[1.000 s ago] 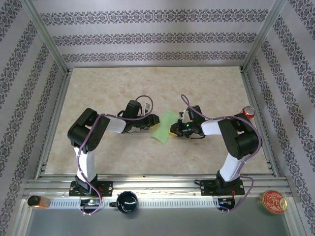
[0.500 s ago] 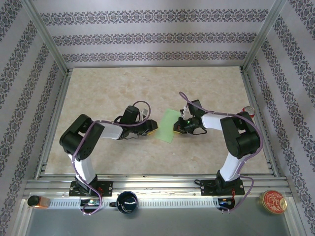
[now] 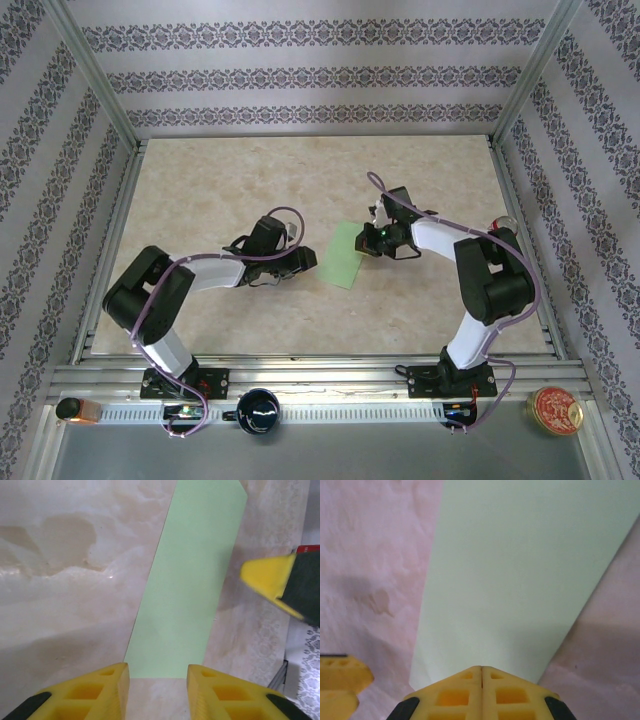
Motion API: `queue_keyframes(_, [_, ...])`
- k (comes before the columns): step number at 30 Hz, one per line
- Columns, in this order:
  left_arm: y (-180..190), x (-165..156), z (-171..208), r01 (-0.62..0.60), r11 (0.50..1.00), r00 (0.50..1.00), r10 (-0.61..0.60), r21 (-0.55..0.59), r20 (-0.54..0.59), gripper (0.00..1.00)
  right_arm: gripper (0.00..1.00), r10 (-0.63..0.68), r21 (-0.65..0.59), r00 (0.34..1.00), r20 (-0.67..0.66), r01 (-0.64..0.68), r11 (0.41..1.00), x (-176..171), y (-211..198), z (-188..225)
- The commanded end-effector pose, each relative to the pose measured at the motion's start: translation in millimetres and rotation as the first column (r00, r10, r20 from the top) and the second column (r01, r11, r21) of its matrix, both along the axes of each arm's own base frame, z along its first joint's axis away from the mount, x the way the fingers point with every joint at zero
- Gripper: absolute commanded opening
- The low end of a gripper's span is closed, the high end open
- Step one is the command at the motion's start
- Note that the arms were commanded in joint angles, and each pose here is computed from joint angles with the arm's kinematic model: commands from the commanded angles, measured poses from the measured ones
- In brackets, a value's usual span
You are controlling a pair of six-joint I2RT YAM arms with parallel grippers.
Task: Fold a paper plane with a square sheet of paper (pick it up from the middle)
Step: Third fold the triangle at the center of the table.
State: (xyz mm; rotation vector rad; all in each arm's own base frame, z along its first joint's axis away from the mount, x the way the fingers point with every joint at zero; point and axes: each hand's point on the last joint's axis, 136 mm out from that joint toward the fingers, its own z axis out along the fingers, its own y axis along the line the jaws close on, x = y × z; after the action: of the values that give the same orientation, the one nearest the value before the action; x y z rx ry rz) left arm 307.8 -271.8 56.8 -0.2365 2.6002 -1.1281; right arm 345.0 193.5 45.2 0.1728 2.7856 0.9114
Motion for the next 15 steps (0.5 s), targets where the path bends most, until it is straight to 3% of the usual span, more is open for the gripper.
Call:
queue_keyframes(1, [11,-1,11,-0.005,0.996,0.999,0.000,0.091,0.055,0.36,0.08,-0.078,-0.087,0.997,-0.018,0.077,0.993,15,-13,-8])
queue_keyframes(9, [26,-3,23,-0.037,0.989,0.994,0.023,0.140,0.103,0.36,0.10,-0.016,-0.156,0.999,-0.031,0.011,0.988,33,-6,-20])
queue_keyframes(15, [44,-4,32,-0.089,0.976,0.987,0.060,0.197,0.149,0.37,0.10,0.139,-0.148,0.989,-0.039,-0.144,0.978,27,16,-28])
